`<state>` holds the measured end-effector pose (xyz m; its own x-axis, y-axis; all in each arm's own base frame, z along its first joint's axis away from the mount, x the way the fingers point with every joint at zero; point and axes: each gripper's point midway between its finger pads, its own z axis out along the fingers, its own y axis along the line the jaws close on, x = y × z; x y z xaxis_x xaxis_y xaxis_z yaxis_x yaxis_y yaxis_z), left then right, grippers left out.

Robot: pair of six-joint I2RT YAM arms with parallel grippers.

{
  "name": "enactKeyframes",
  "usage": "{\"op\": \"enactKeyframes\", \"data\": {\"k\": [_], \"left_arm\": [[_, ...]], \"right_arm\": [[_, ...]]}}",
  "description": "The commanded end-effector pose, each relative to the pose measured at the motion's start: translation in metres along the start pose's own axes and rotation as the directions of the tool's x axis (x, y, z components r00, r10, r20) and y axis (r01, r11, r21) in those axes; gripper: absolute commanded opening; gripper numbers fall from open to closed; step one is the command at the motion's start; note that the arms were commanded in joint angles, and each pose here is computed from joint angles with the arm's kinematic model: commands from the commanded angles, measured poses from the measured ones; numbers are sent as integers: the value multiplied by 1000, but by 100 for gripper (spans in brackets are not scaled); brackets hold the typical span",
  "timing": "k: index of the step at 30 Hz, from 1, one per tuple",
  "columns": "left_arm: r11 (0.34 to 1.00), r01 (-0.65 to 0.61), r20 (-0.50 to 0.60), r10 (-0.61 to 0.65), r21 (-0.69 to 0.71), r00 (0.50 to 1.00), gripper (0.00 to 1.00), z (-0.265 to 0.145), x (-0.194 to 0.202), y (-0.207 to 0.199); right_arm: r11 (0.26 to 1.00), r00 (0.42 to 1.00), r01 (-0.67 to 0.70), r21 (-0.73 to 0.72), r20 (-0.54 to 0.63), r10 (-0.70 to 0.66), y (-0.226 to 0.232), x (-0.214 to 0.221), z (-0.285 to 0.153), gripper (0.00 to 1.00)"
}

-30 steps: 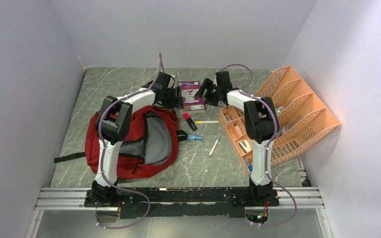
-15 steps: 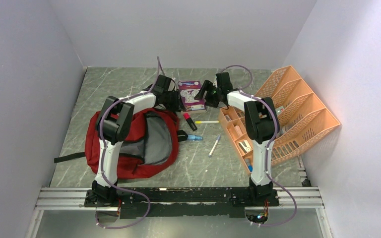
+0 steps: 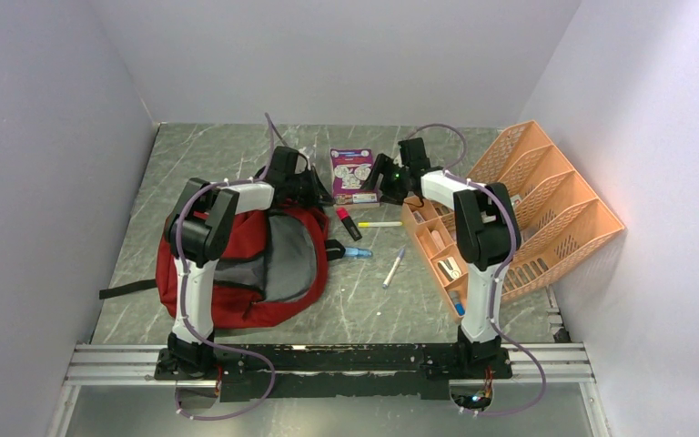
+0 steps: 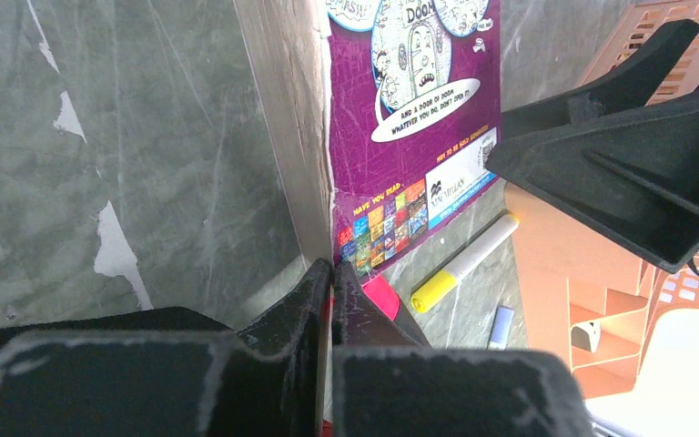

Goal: Pack the student bag
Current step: Pick up the book from the center of the board.

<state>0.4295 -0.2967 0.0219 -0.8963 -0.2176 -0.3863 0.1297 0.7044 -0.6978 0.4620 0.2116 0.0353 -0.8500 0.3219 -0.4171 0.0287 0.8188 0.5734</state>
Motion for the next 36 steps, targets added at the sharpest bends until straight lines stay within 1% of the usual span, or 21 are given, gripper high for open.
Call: {"op": "enactKeyframes", "data": {"k": [1, 4, 9, 14, 16, 20, 28, 30, 32, 36], "left_arm": [[955, 82, -209, -145, -285, 967, 5, 1, 89, 95], [956, 79, -208, -142, -283, 968, 5, 2, 88, 95], [954, 79, -212, -144, -288, 967, 5, 3, 90, 98], [953, 62, -222, -132, -296, 966, 5, 5, 92, 98], [953, 48, -231, -121, -300, 965, 5, 7, 94, 97], [956, 29, -248, -105, -293, 963, 5, 11, 96, 94], [955, 10, -262, -92, -296, 961, 5, 13, 99, 93], [956, 13, -265, -95, -294, 960, 5, 14, 99, 93], [955, 13, -265, -95, -296, 960, 5, 14, 100, 94], [955, 12, -262, -93, -297, 961, 5, 13, 99, 93]], "right_arm": [[998, 999, 15, 64, -36, -13, -14, 14, -9, 78], [999, 998, -2, 34, -71, 4, -14, 20, -4, 78], [993, 991, -76, -93, -118, 65, -2, 27, 3, 79], [970, 980, -143, -197, -165, 111, 10, 32, 7, 78], [946, 977, -162, -280, -180, 114, 22, 32, 5, 77], [868, 970, -208, -451, -208, 124, 47, 31, -2, 73], [750, 973, -198, -631, -217, 75, 80, 25, -25, 64], [732, 973, -200, -652, -222, 68, 84, 24, -28, 63], [750, 973, -195, -632, -223, 65, 81, 23, -24, 63], [844, 979, -142, -516, -201, 42, 64, 21, -9, 63]]}}
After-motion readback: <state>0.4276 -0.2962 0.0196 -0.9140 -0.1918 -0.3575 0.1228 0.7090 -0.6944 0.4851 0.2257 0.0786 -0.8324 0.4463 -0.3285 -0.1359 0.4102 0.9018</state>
